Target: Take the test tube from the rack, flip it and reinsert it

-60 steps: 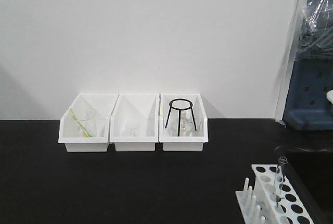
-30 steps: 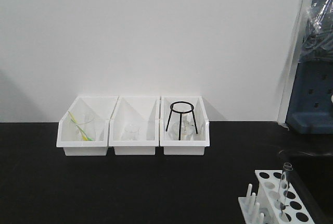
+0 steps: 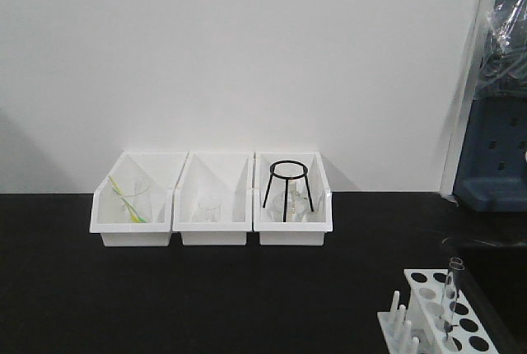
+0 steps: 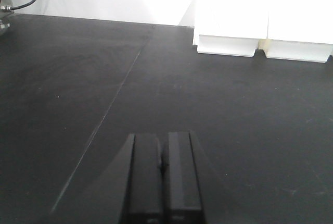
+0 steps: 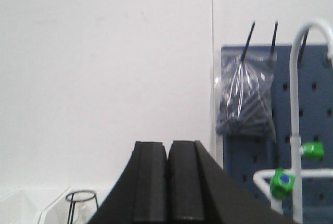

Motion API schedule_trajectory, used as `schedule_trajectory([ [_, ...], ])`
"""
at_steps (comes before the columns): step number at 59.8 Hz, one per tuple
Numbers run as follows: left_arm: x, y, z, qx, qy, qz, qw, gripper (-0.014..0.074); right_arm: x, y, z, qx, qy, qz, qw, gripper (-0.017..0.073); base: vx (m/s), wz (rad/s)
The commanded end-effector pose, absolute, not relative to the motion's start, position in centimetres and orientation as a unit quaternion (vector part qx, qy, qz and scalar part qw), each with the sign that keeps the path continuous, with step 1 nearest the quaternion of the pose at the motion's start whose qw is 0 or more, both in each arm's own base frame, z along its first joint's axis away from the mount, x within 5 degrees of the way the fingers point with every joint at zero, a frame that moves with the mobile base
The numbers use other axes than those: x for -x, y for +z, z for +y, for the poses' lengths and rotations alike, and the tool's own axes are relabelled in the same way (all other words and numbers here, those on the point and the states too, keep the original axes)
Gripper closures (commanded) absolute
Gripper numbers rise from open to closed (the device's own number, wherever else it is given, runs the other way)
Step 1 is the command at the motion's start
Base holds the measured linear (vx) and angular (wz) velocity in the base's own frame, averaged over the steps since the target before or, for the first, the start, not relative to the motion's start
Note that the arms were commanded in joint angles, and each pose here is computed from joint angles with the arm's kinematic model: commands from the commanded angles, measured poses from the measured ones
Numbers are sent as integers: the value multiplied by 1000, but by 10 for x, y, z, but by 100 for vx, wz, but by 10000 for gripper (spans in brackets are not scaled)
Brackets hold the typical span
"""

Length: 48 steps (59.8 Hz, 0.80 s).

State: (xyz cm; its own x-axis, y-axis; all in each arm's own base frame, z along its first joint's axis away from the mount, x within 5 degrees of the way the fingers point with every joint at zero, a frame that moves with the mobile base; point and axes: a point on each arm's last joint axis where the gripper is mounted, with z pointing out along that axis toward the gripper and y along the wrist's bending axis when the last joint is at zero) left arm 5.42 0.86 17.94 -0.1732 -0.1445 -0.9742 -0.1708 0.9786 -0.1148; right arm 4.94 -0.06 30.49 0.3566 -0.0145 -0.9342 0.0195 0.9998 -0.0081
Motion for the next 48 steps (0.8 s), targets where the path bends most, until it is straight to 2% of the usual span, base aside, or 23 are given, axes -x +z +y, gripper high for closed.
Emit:
schedule_trajectory([
  [1, -55, 186, 9, 100, 9, 740, 665, 600, -72, 351, -1, 18, -41, 548, 835, 571, 0, 0],
  [7, -55, 186, 9, 100, 9, 740, 665, 600, -107, 374, -2, 19, -40, 568, 822, 571, 0, -1],
  [15, -55, 186, 9, 100, 9, 740, 665, 600, -145, 373, -3, 17, -33, 609, 793, 571, 0, 0],
  [29, -55, 186, 9, 100, 9, 740, 665, 600, -162, 366, -3, 17, -32, 626, 779, 523, 0, 0],
  [40, -55, 186, 9, 100, 9, 740, 665, 600, -163, 362, -3, 17, -33, 644, 764, 328, 0, 0],
  [48, -55, 186, 9, 100, 9, 740, 665, 600, -163, 361, -3, 17, -33, 644, 764, 77, 0, 0],
])
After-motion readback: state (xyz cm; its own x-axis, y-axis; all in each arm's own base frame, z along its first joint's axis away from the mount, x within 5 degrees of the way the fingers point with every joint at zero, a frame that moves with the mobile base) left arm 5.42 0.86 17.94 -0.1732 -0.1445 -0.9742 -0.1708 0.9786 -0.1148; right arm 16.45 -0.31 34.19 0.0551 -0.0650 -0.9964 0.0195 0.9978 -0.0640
